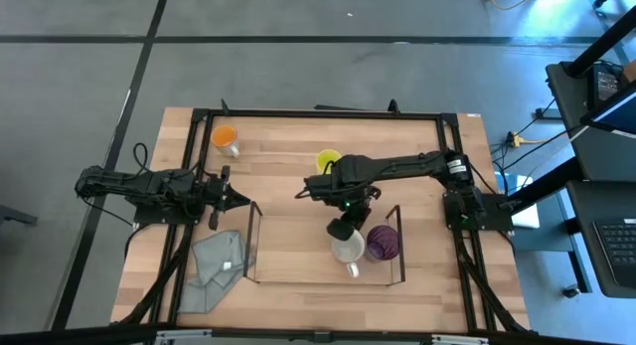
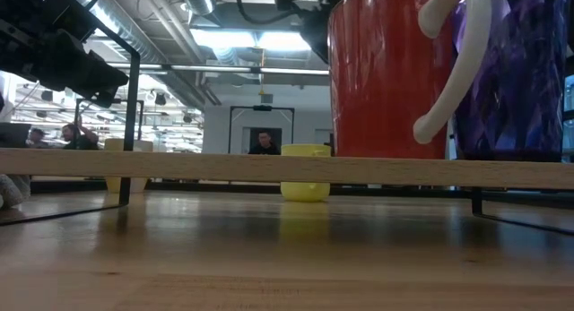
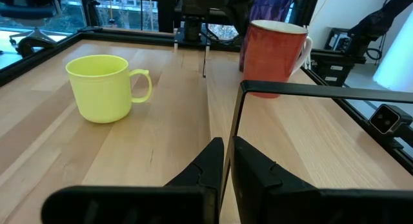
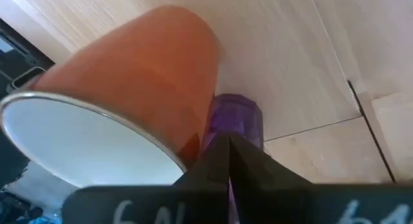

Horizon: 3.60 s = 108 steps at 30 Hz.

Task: Stack small to large cups/mugs on shelf
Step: Put the orange mug on the shelf

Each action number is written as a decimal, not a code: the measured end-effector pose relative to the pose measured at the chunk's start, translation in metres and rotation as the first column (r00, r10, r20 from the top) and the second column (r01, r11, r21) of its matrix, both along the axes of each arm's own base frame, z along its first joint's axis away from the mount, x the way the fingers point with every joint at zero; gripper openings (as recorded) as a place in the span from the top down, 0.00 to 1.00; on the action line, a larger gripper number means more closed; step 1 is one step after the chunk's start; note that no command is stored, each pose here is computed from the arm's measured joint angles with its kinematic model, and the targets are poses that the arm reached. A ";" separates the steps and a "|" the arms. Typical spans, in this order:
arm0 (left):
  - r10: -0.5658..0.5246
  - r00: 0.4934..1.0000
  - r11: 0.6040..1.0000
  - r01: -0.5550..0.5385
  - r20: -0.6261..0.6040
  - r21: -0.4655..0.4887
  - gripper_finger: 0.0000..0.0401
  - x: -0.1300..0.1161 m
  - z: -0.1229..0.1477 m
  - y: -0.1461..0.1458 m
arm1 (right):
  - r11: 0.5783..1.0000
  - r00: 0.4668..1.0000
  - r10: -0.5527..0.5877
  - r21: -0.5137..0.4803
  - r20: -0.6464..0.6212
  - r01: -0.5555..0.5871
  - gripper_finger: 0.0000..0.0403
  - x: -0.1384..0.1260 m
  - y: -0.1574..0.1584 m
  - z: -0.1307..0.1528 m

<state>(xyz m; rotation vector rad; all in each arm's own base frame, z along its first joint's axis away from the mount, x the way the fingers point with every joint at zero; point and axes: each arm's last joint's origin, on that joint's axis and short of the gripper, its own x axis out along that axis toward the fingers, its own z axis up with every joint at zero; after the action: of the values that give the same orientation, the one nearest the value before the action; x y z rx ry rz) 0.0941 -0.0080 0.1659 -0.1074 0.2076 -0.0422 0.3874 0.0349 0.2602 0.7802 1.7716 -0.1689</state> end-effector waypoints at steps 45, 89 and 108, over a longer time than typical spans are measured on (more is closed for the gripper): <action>0.000 1.000 1.000 0.000 0.000 0.000 0.94 0.000 0.000 0.000 | 0.960 0.914 0.265 -0.170 0.306 -0.221 0.99 -0.025 0.129 0.082; 0.000 1.000 1.000 0.000 0.000 0.000 0.94 0.000 0.000 0.000 | 0.477 0.601 -0.556 -0.371 0.574 0.797 0.99 -0.077 0.276 -0.001; 0.000 1.000 1.000 0.000 0.000 0.000 0.94 0.000 0.000 0.000 | 0.473 0.655 -0.496 -0.455 0.570 0.755 0.99 -0.062 0.259 -0.015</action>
<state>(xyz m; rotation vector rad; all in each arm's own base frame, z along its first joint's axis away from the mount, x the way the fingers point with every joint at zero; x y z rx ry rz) 0.0941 -0.0080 0.1659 -0.1074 0.2079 -0.0421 0.3256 0.2936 0.2448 0.8307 0.8439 -1.0585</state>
